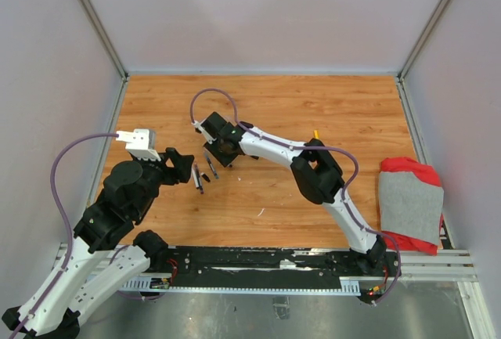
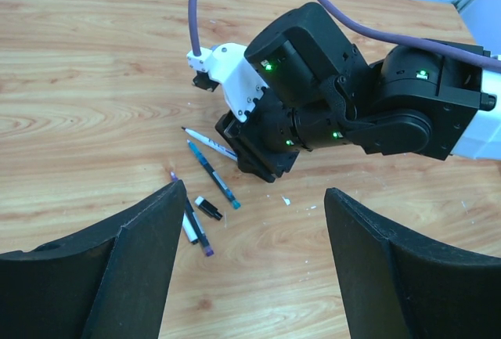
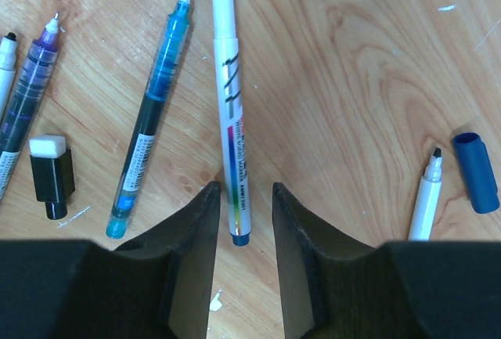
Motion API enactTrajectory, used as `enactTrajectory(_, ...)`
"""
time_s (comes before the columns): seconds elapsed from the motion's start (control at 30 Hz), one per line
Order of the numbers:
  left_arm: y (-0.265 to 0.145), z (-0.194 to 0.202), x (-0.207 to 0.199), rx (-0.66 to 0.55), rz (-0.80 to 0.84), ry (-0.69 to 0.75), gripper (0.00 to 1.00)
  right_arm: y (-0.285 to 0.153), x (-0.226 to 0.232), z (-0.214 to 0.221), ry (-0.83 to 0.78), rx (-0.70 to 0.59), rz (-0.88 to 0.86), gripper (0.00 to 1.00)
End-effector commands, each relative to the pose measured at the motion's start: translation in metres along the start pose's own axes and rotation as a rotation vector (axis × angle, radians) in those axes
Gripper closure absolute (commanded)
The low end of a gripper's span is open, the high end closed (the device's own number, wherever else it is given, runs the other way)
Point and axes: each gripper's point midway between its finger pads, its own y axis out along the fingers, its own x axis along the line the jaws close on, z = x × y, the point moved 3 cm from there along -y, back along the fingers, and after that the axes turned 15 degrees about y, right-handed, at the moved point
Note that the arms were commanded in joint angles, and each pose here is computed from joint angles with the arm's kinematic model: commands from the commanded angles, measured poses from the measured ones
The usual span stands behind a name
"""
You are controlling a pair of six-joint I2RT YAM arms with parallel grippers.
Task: Insert the pens into the pen caps
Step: Pick up the pen from the center of the board.
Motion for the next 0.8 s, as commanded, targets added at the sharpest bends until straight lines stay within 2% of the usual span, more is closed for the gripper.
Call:
enactTrajectory(0.0,0.002,-0.001,0.001,-0.011,-0.01,0.002,0.23,0.007,0.005,0.017,-0.032,0.062,0.039,0.68)
enactTrajectory(0.37,0.002,-0.002,0.001,-0.012,-0.009,0.002,0.23,0.006,0.013,0.033,-0.015,0.137,-0.008,0.8)
enactTrajectory(0.63,0.005,0.001,0.0,0.002,-0.008,0.008,0.22,-0.012,0.002,0.035,0.024,0.136,0.028,0.99)
enactTrajectory(0.77,0.005,0.001,0.0,0.002,-0.012,0.006,0.21,-0.026,0.002,0.036,0.035,0.112,0.01,0.99)
